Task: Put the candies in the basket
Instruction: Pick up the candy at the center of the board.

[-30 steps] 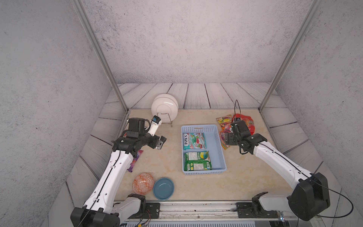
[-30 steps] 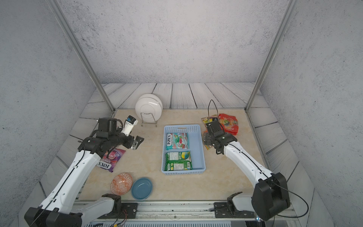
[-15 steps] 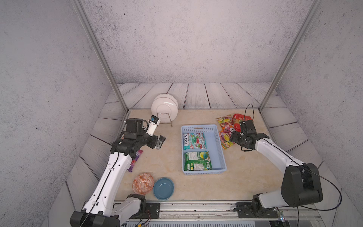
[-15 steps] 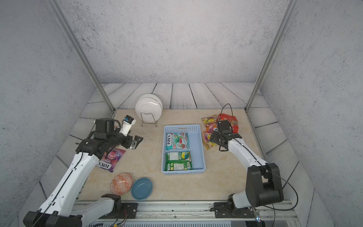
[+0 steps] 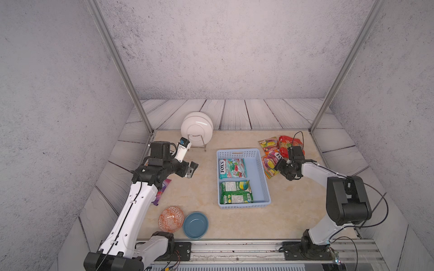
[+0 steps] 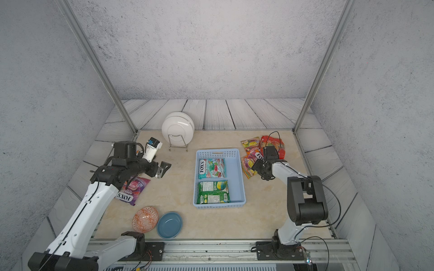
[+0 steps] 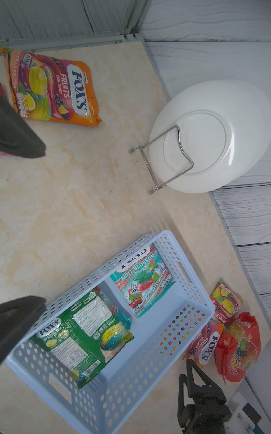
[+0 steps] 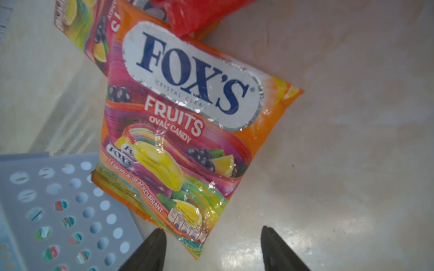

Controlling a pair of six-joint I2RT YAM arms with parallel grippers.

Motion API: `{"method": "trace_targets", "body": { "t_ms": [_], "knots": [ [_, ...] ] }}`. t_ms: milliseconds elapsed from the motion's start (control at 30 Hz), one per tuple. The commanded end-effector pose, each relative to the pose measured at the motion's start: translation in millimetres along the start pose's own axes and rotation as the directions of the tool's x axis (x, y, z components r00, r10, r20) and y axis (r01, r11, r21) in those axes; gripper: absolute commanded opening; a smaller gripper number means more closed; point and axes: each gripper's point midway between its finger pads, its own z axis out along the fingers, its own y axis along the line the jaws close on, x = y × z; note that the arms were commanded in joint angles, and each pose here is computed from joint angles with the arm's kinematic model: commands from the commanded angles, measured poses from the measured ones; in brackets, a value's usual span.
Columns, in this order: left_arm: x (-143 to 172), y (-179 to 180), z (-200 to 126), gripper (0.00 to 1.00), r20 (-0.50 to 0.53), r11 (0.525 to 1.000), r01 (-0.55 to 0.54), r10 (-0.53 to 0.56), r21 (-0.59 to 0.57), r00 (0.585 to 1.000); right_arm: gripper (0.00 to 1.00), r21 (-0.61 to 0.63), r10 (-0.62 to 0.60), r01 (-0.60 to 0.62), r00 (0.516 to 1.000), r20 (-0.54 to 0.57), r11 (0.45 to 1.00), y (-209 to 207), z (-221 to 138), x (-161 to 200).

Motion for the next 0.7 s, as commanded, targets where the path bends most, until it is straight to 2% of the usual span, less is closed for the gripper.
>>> {"method": "trace_targets", "body": {
  "t_ms": [0,133,367,500,667],
  "knots": [
    [-2.3,-0.1,0.3,0.98,0.012,1.0,0.021,-0.021,0.017,1.0,0.63,-0.045,0.06,-0.061,0.998,-0.024,0.997,-0.7,15.7,1.2],
    [1.3,0.9,2.4,0.98,0.0,1.0,0.02,-0.02,0.013,1.0,0.59,-0.043,0.074,-0.077,0.996,-0.057,0.996,-3.3,28.9,1.7],
    [-0.7,0.8,2.4,0.98,0.005,1.0,0.019,-0.019,0.016,1.0,0.53,-0.065,0.082,-0.084,0.996,-0.035,0.994,-1.5,43.0,-6.0],
    [2.1,0.8,3.3,0.98,-0.005,1.0,0.022,-0.022,0.016,1.0,0.34,-0.094,0.079,-0.081,0.997,-0.026,0.992,3.6,45.4,-12.1],
    [-0.3,1.8,2.9,0.98,-0.002,1.0,0.017,-0.017,0.012,1.0,0.0,-0.128,0.02,-0.019,1.0,0.008,0.992,16.4,28.6,-22.3]
  ]
}}
